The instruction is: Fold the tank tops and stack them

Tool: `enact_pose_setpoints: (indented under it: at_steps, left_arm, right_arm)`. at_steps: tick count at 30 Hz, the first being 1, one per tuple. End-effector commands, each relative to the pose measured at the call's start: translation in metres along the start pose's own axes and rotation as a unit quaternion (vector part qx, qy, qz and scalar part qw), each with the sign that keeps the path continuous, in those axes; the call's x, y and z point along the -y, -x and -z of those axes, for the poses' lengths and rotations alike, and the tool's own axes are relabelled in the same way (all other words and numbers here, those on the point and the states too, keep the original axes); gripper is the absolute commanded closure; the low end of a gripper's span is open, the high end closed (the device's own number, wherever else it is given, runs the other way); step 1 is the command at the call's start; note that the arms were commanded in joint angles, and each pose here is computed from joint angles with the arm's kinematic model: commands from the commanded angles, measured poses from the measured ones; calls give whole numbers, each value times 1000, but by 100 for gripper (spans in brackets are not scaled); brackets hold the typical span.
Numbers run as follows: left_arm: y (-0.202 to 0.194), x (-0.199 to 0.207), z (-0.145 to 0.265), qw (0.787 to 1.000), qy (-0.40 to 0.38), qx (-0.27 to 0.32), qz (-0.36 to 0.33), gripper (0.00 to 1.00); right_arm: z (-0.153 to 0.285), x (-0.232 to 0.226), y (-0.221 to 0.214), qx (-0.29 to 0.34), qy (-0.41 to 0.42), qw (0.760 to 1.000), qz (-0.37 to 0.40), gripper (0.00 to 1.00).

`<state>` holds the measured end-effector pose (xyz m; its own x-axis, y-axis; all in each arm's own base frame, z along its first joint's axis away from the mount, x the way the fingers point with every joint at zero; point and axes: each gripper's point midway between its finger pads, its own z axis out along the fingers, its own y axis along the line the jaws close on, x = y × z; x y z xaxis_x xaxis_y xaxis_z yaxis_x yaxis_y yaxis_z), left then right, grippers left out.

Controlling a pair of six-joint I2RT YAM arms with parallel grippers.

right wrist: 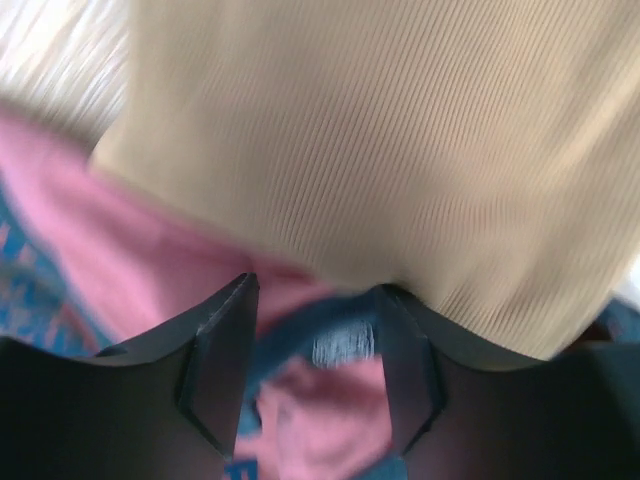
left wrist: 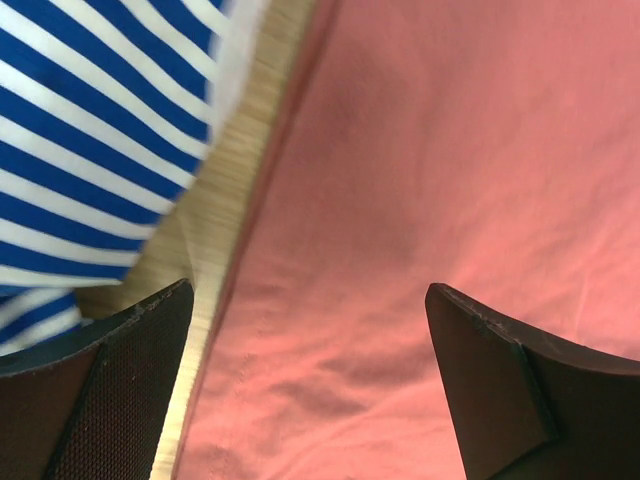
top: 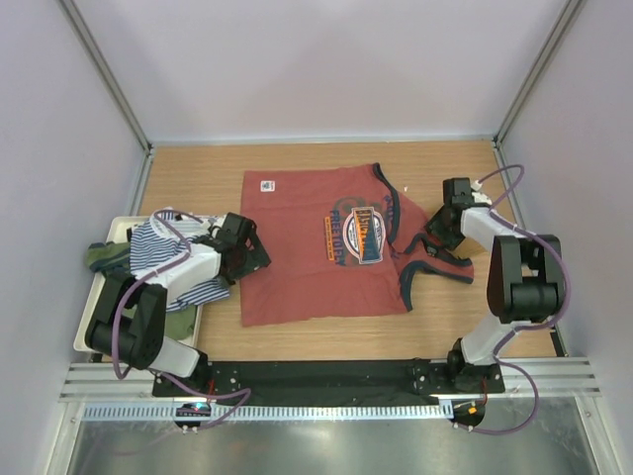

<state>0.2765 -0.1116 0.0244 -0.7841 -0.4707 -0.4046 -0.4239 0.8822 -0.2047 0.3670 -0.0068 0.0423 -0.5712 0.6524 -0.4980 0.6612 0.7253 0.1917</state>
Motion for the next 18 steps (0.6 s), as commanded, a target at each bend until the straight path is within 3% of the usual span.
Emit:
enact_pose_setpoints:
  at_steps: [1, 7, 12, 18]
  left_arm:
    - [7, -9, -11, 999, 13, 9, 30, 1]
    - [16, -25, -20, 998, 36, 10, 41, 0]
    - [21, -32, -21, 998, 49, 19, 41, 1]
    - [20, -31, -22, 998, 46, 13, 30, 0]
  right_arm:
    - [-20, 4, 29, 15, -8, 996, -83, 47]
    - [-35, 49, 49, 33, -53, 987, -148, 47]
    - [-16, 69, 67, 85, -94, 980, -153, 39]
    - [-8, 66, 77, 87, -64, 981, -160, 36]
